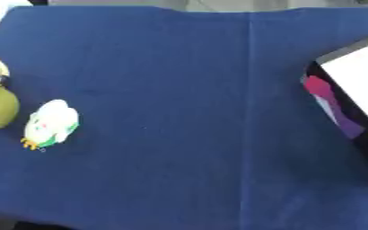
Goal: Pick up the objects with one hand, pass them to the other hand, and then place them into the box on the other side of the table.
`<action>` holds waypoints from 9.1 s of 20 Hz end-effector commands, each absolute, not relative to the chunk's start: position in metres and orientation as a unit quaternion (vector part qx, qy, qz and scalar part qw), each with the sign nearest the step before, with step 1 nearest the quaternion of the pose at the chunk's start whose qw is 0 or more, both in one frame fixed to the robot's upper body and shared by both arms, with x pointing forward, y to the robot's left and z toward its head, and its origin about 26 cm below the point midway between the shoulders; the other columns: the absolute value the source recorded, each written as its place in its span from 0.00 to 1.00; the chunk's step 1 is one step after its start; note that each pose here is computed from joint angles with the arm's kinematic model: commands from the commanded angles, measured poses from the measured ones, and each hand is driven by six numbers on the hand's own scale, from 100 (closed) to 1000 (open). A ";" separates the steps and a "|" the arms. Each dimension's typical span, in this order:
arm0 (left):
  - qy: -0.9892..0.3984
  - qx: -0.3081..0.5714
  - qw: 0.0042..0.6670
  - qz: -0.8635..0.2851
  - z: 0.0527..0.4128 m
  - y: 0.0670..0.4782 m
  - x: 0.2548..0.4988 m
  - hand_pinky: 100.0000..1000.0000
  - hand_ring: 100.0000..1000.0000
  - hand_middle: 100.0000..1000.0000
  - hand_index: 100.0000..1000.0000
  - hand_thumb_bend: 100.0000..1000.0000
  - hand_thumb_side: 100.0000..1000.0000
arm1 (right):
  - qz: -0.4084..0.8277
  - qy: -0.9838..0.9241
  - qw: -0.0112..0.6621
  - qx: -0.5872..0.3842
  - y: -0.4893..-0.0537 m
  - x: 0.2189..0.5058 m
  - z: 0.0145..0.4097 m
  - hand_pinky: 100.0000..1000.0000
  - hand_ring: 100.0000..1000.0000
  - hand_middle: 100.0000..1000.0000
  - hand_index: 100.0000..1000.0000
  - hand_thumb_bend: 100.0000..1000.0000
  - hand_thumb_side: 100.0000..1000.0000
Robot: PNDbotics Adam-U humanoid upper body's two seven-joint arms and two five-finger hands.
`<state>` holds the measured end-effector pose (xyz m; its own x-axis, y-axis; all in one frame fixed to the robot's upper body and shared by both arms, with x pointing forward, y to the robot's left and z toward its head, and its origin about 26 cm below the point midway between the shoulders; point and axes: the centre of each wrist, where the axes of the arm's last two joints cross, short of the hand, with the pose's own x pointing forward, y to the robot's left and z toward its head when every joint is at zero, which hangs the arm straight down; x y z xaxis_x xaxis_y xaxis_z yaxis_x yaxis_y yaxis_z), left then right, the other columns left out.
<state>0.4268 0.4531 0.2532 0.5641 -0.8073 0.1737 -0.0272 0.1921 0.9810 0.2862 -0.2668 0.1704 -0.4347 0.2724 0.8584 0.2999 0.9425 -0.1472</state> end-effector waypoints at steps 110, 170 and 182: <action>-0.903 0.179 0.239 -0.308 0.228 0.124 0.309 0.72 0.53 0.43 0.55 0.00 0.41 | 0.532 -0.719 0.443 -0.064 -0.117 0.282 0.323 0.70 0.85 0.86 0.85 0.16 0.16; -0.824 0.303 0.407 -0.254 0.234 0.255 0.301 0.83 0.81 0.74 0.86 0.20 0.74 | 0.145 -0.698 0.590 -0.379 -0.276 0.296 0.321 0.68 0.57 0.29 0.31 0.00 0.00; -0.839 0.326 0.384 -0.206 0.238 0.283 0.297 0.83 0.81 0.74 0.85 0.22 0.70 | 0.076 -0.606 0.642 -0.463 -0.313 0.339 0.274 0.73 0.60 0.36 0.38 0.05 0.00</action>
<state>0.3007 0.2763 0.2263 -0.4798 -0.6858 0.5472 -0.3507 0.7216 0.5969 0.3372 -0.3062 0.2678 0.0523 0.6447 0.7626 0.2651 0.7273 -0.6330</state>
